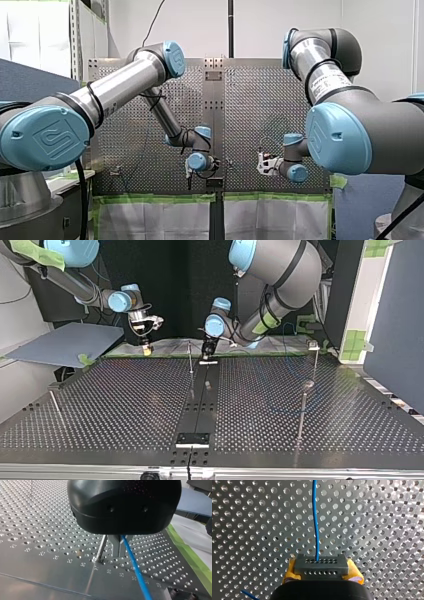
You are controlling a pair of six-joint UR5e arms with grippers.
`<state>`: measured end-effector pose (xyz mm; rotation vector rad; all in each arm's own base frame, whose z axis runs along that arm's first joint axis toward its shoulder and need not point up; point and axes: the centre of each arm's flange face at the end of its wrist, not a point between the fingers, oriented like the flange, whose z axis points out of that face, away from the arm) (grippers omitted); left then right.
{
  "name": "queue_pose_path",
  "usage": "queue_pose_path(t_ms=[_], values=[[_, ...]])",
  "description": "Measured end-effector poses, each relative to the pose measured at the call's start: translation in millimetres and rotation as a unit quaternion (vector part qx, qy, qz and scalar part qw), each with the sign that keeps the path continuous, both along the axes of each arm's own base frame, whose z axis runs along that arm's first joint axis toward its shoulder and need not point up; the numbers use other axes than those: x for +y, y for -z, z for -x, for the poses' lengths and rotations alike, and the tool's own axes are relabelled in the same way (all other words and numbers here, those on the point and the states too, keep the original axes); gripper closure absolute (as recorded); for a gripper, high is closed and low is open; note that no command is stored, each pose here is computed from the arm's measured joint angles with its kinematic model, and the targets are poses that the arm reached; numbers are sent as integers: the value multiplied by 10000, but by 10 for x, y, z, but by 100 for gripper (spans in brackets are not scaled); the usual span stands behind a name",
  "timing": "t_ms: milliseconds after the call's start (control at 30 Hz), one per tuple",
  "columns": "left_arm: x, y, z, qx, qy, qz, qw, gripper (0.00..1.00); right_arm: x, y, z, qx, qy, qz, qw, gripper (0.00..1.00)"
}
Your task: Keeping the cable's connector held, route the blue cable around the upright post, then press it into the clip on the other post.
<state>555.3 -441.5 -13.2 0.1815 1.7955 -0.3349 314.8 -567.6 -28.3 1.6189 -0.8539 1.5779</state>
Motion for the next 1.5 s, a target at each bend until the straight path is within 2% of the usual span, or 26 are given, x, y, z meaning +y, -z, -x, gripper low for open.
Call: queue_pose_path(t_ms=[233,633,1100,1367,1500], values=[[24,-19,-40,5,-54,-9,10000,100,-72,-31,21,-25,-6,51,10000,100],[61,-119,-156,43,-348,-118,9993,100,-221,-84,89,-56,113,153,9998,100],[61,-130,-184,4,-289,-92,9995,100,-363,-109,120,-114,135,220,9996,100],[82,-143,-225,-64,-322,-55,9994,100,-499,-53,106,-43,140,151,9998,100],[103,-195,-311,-132,-368,-14,9992,100,-570,-79,97,-37,144,142,9998,100]])
